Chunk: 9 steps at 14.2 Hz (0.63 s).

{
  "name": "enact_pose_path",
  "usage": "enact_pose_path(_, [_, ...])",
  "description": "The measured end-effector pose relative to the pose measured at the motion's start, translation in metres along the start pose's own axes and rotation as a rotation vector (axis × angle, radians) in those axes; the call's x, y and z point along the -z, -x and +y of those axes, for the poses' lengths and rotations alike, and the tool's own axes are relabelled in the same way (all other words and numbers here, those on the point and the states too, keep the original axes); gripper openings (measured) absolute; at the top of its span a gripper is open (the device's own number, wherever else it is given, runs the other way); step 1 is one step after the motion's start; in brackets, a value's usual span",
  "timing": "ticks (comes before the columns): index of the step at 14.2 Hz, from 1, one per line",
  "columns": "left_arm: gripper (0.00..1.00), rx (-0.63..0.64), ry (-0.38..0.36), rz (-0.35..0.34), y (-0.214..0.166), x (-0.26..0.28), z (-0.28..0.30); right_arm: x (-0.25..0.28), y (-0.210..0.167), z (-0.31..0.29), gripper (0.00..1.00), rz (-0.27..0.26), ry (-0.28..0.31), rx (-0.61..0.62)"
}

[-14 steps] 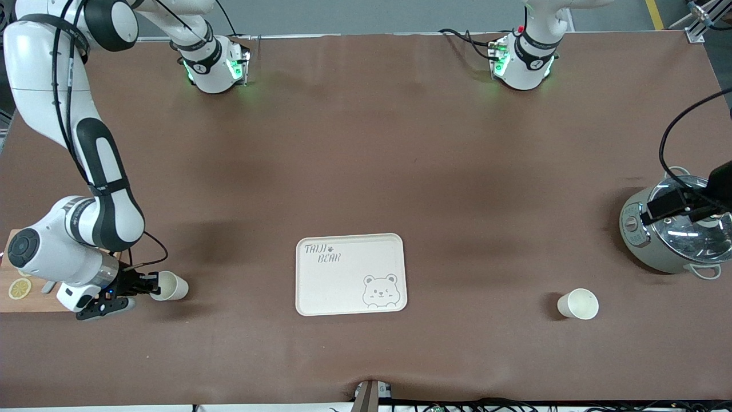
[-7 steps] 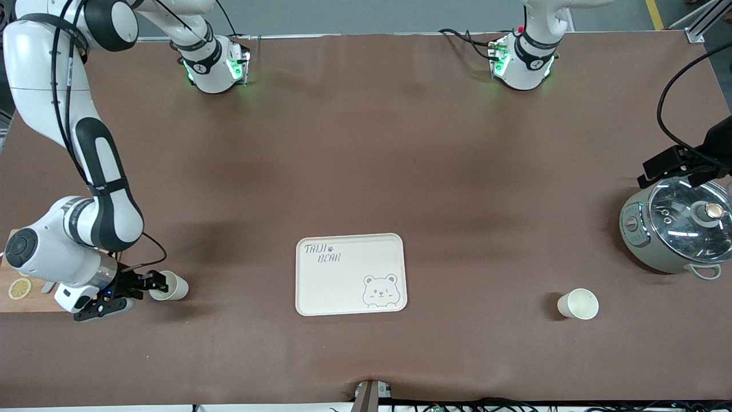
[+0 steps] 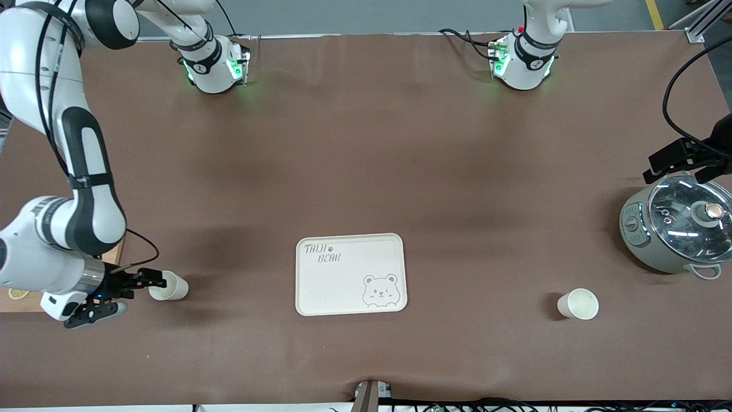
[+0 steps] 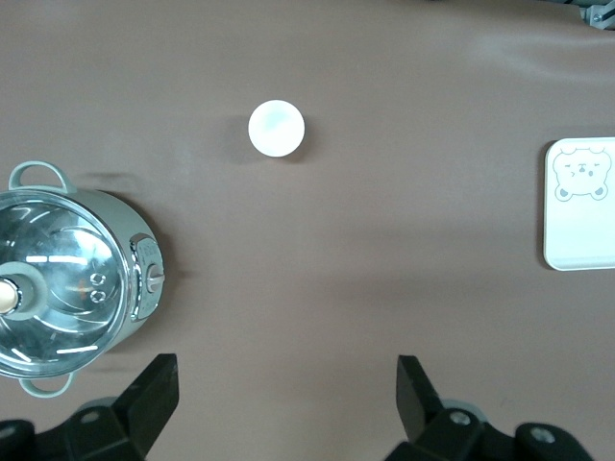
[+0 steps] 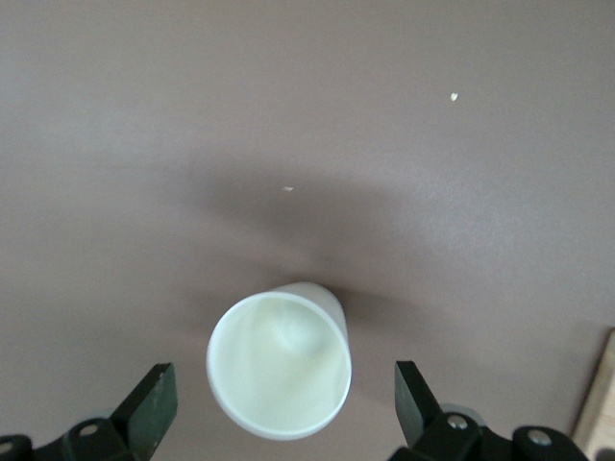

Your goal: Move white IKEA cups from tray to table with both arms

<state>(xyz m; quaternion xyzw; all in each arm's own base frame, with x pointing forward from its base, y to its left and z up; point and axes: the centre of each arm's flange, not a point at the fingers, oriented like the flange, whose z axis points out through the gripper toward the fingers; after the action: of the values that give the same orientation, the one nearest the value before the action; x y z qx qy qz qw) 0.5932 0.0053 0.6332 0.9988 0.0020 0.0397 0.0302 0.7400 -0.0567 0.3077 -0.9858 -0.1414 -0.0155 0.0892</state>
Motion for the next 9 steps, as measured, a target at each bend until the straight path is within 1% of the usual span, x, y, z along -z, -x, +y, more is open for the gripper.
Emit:
enact_pose_path(2, [1.00, -0.008, -0.019, -0.001, 0.000, 0.000, 0.000, 0.036, 0.001, -0.004, 1.00, -0.046, -0.017, -0.012])
enact_pose_path(4, [1.00, -0.010, -0.023, 0.003, -0.001, 0.000, 0.000, 0.083, 0.006, -0.013, 1.00, -0.100, -0.015, -0.056])
enact_pose_path(7, [1.00, -0.010, -0.024, 0.015, -0.006, 0.002, 0.000, 0.171, 0.021, -0.054, 1.00, -0.133, 0.009, -0.103])
enact_pose_path(9, [1.00, -0.010, -0.026, 0.015, -0.008, 0.001, 0.000, 0.234, 0.043, -0.088, 1.00, -0.143, 0.024, -0.139])
